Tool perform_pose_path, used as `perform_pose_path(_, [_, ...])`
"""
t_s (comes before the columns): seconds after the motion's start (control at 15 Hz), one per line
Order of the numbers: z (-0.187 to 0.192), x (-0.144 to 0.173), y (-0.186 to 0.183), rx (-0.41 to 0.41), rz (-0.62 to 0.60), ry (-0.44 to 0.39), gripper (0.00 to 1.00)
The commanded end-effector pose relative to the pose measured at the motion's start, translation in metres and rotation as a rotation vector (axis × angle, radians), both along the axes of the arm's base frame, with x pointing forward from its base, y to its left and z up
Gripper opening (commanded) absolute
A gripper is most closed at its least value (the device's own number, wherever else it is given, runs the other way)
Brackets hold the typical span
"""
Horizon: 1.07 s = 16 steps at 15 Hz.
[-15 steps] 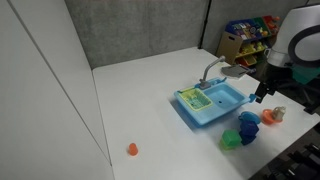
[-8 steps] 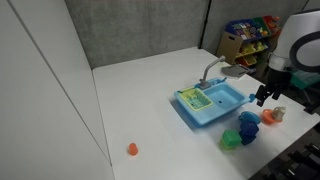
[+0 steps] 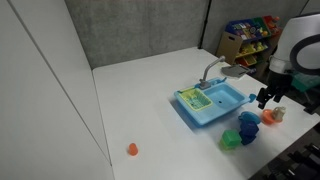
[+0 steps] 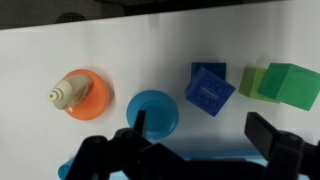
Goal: Put the bottle on the dish rack
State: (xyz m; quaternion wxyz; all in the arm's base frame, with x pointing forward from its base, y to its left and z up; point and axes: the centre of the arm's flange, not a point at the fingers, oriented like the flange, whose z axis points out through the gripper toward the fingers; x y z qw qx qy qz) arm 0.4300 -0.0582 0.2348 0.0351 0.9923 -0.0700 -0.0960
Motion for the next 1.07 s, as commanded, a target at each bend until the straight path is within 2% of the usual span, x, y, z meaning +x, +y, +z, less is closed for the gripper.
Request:
perform_pose_path(0.0, [-0.009,-0.012,-0.003,-0.019,-0.039,0.024,1.0])
perform_pose_path(0.47, [-0.036,-0.032,-0.007,-0.027,-0.073,0.039,1.0])
perform_pose_path(1.0, [-0.06,-0.053,-0.007,-0.022,-0.099,-0.046,1.0])
